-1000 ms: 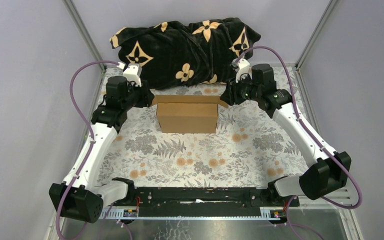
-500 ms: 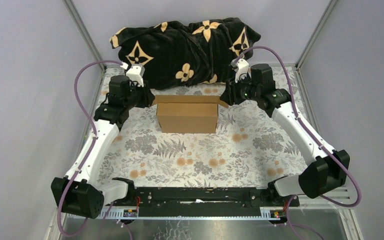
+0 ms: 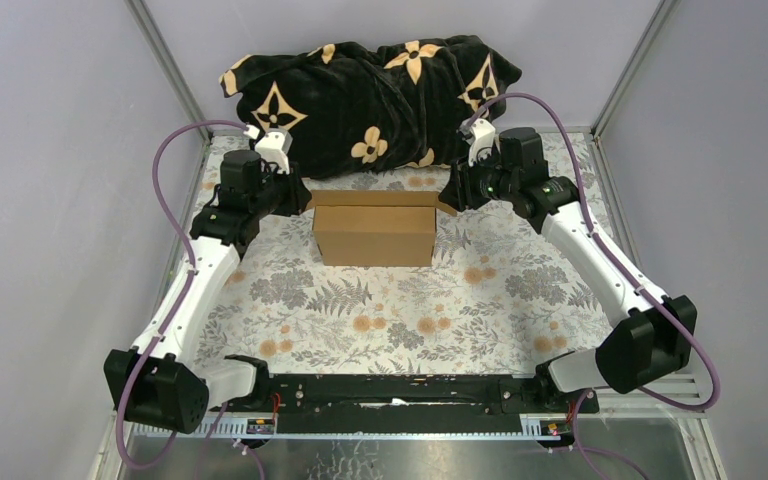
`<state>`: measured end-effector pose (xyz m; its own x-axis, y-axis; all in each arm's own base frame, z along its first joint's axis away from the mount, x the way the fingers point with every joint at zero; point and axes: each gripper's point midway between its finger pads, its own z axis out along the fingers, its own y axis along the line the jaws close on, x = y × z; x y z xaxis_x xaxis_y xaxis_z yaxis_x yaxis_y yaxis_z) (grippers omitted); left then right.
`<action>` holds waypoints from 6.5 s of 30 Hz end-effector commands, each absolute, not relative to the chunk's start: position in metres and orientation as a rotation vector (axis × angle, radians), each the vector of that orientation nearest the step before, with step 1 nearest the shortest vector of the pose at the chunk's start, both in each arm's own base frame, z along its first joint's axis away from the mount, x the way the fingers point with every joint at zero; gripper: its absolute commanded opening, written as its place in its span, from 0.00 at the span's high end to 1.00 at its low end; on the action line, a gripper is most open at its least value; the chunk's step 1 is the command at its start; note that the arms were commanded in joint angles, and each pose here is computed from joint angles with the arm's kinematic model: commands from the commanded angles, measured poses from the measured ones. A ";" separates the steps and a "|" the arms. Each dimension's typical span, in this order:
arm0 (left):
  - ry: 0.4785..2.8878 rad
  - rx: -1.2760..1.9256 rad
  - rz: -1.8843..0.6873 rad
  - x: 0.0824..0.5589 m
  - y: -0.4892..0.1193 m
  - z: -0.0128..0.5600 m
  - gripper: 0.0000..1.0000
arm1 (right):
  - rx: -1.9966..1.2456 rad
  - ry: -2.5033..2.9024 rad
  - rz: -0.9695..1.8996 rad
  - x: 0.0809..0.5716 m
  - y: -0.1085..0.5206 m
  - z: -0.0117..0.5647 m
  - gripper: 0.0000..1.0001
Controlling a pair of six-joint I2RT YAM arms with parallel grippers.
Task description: Fold the paper box
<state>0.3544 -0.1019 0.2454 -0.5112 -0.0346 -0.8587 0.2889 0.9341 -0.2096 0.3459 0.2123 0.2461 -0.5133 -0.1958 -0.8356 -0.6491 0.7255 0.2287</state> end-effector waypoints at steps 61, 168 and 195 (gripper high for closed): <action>2.031 0.196 -0.434 0.368 -0.107 0.262 0.83 | -0.658 2.043 0.625 0.363 0.226 0.255 0.80; 2.194 0.121 -0.548 0.348 -0.137 0.217 0.87 | -0.031 2.306 0.508 0.344 0.280 0.205 1.00; 2.201 0.134 -0.541 0.346 -0.138 0.212 0.87 | 0.008 2.326 0.469 0.330 0.272 0.167 1.00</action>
<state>0.3678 -0.1079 0.2366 -0.5472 -0.1295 -0.8269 0.1925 0.9420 -0.2749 0.3777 0.2494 0.2313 -0.5349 0.2570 -0.8049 -0.0884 0.9303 0.3559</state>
